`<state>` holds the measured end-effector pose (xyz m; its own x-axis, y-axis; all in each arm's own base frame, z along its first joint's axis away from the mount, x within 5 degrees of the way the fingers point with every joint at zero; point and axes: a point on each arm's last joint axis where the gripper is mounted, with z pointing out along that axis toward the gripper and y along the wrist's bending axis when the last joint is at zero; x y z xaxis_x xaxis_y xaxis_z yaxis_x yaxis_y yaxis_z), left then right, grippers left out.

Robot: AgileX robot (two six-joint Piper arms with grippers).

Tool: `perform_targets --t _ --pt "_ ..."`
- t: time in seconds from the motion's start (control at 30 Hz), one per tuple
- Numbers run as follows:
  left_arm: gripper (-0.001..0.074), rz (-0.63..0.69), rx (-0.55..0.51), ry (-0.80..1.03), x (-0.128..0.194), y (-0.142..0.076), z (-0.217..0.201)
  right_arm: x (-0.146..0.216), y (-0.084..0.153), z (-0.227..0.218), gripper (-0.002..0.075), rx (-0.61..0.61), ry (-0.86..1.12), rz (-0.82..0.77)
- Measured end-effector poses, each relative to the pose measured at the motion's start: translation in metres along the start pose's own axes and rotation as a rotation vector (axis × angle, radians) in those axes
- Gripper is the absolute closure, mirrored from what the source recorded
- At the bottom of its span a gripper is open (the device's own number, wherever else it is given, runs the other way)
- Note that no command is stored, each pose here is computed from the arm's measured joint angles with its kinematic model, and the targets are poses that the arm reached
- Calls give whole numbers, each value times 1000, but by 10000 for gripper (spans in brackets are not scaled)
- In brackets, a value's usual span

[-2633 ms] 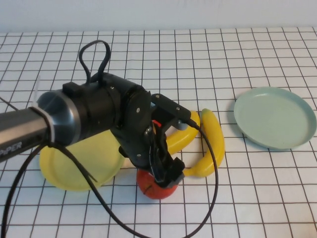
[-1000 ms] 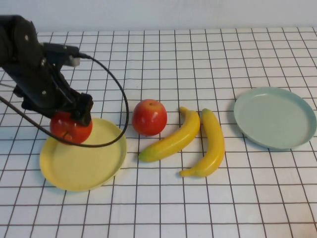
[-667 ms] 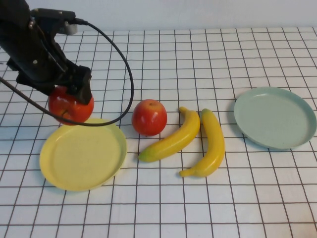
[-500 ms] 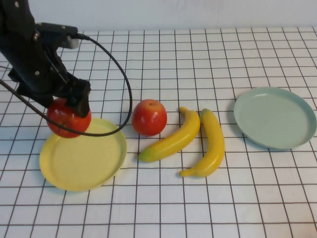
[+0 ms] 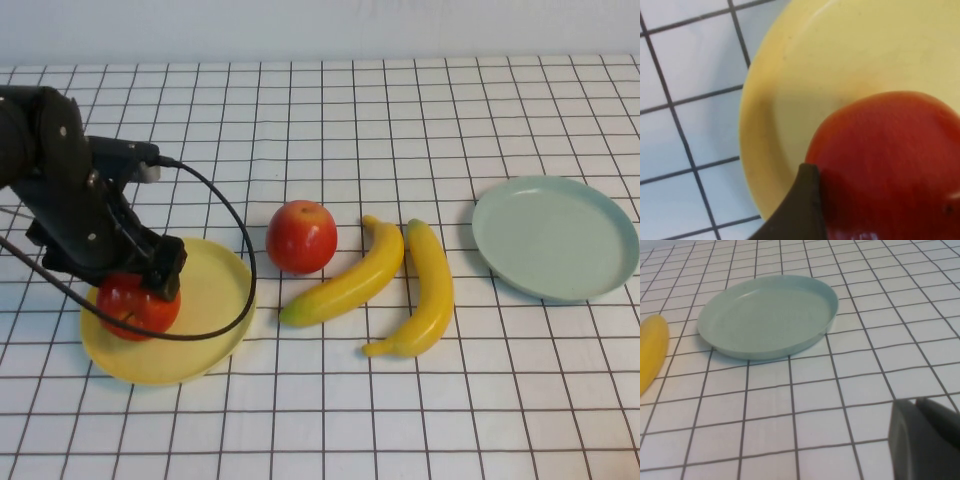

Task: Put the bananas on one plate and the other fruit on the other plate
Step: Put one type of fruit in the left plate

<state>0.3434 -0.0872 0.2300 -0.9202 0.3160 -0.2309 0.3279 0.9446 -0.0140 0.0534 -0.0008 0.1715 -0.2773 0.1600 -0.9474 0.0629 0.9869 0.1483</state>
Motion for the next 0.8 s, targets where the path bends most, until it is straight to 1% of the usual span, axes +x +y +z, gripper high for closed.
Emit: perform_targets --t 0.1,0.23,0.3,0.43,0.53,0.73,0.8 --pt "66 0 -2 -55 9 -3 -2 0 0 0 742 0 0 0" --pt "66 24 -11 -129 21 -15 -10 0 0 0 742 0 0 0" --pt "66 35 -33 -191 26 -20 -22 0 0 0 742 0 0 0" --pt "66 48 -97 -313 35 -23 -41 0 0 0 742 0 0 0" --pt "66 15 -103 -333 45 -24 -34 0 0 0 742 0 0 0" --pt "66 -54 -69 -306 75 -25 3 0 0 0 742 0 0 0" --pt "66 -62 -57 -339 78 -27 1 0 0 0 742 0 0 0"
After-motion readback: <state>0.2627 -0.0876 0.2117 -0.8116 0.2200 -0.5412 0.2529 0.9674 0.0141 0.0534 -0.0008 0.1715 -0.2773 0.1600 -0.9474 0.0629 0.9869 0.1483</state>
